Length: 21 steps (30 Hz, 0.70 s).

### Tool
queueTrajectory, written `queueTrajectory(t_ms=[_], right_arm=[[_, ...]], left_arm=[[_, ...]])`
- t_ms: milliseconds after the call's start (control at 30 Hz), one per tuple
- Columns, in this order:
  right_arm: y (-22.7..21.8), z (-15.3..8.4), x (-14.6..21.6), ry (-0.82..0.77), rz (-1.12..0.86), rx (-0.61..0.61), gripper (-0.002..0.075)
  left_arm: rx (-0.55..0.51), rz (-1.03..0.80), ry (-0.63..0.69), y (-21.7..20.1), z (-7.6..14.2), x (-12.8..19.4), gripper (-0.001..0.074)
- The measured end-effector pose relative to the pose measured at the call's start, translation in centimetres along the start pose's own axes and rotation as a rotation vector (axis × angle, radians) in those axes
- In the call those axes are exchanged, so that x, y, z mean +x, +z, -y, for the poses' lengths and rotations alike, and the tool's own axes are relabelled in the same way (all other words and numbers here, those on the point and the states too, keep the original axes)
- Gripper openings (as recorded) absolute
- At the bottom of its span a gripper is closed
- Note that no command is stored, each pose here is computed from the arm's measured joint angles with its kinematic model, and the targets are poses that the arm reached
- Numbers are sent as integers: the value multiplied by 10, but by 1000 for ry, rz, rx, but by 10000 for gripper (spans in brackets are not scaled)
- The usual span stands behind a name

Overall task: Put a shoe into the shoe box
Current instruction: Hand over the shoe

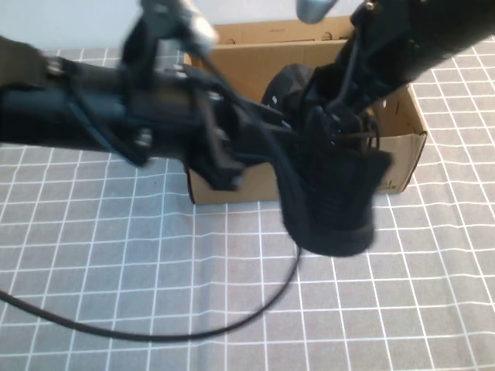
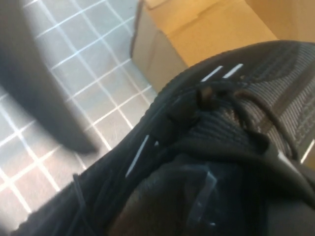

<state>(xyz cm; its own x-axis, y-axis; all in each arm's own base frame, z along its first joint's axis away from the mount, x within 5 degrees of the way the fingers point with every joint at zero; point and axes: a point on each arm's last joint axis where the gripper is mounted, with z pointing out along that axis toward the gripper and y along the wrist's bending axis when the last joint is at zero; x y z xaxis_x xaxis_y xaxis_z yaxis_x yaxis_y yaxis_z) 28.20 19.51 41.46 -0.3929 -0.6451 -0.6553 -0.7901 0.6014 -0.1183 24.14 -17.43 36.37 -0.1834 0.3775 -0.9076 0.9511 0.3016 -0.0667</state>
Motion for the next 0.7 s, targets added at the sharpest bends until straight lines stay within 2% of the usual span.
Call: queueTrajectory(t_ms=[233, 467, 700], right_arm=[[19, 16, -11, 174, -26, 89, -6], [29, 26, -18, 222, -28, 151, -6], [40, 36, -24, 251, -24, 165, -6]], left_arm=[[-87, -23, 24, 14, 9, -5, 248], [-165, 2, 14, -6, 17, -14, 248], [-148, 47, -1, -17, 40, -26, 248]])
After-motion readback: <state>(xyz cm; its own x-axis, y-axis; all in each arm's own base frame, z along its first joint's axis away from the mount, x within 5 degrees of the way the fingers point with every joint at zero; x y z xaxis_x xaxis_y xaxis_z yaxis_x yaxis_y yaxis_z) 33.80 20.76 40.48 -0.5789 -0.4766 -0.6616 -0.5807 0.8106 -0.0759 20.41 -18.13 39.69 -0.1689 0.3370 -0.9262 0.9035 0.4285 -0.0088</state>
